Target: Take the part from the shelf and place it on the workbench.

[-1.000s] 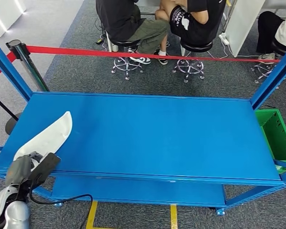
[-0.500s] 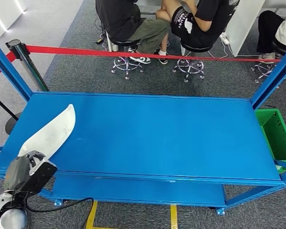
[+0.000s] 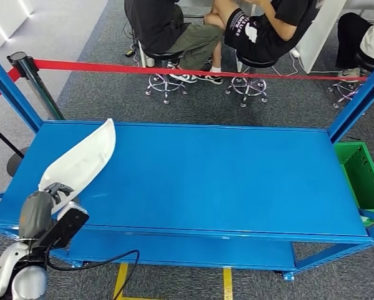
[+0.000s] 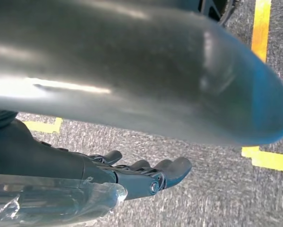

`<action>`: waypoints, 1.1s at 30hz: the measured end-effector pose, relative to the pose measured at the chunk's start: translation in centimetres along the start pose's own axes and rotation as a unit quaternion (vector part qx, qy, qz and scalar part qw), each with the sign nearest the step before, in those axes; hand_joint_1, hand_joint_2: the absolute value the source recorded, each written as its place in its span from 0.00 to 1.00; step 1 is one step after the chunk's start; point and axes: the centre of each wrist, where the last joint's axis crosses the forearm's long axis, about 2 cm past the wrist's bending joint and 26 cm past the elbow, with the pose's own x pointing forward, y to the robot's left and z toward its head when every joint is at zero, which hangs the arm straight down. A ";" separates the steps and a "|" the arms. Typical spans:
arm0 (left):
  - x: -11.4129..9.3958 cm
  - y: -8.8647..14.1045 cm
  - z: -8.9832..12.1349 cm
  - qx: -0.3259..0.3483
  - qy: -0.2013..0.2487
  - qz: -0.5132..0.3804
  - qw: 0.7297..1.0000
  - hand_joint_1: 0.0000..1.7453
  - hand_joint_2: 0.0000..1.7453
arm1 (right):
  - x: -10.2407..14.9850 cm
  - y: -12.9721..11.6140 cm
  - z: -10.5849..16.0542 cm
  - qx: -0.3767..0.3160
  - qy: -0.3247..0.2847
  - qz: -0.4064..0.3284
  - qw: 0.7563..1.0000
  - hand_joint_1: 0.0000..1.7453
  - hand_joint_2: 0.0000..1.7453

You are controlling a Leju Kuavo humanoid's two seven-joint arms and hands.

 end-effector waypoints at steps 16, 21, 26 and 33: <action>0.5 0.5 1.3 0.016 -0.027 0.022 0.999 1.00 1.00 | 0.3 0.6 0.0 0.002 -0.006 0.015 1.000 0.00 0.00; 0.3 0.6 1.4 0.015 -0.024 0.018 0.999 1.00 1.00 | 0.4 0.6 0.0 0.006 -0.009 0.014 1.000 0.00 0.00; 0.3 0.6 1.4 0.015 -0.024 0.016 0.999 1.00 1.00 | 0.4 0.6 0.0 0.008 -0.012 0.013 1.000 0.00 0.00; 0.4 0.5 1.4 0.014 -0.024 0.013 1.000 1.00 1.00 | 0.3 0.7 0.0 0.014 -0.013 0.012 1.000 0.00 0.00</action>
